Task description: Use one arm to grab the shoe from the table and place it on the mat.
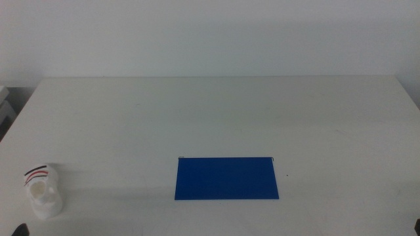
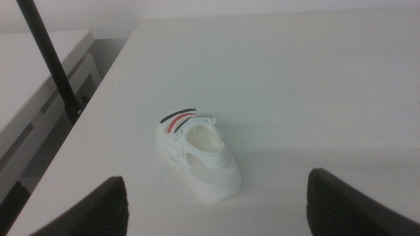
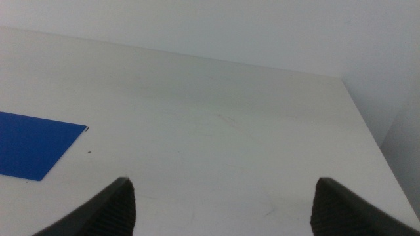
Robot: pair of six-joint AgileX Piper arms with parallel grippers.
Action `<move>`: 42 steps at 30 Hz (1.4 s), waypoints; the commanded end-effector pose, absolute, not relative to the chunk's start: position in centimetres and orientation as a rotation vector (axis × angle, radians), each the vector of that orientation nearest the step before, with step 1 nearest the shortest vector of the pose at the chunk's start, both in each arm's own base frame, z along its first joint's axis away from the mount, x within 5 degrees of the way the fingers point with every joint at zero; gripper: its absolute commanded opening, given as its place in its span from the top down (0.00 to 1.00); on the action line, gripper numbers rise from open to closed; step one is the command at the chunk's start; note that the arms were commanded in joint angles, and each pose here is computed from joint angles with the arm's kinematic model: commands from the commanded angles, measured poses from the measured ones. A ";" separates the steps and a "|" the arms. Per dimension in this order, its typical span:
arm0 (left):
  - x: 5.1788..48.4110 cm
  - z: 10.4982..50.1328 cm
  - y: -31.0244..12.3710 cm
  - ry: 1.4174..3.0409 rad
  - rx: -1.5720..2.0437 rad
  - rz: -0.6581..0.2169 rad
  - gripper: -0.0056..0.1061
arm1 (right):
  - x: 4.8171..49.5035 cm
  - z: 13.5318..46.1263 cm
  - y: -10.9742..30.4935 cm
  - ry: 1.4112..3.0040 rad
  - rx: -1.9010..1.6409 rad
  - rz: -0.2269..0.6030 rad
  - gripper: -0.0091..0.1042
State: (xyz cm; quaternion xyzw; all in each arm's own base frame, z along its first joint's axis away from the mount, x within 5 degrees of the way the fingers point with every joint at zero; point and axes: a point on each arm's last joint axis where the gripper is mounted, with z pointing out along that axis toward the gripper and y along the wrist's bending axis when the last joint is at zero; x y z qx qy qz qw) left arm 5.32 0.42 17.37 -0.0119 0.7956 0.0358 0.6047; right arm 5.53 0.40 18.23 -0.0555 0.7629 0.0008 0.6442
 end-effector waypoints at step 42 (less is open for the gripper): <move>18.3 36.1 1.6 2.670 -0.446 0.008 0.11 | 5.7 18.7 0.4 1.672 -0.141 -0.012 0.23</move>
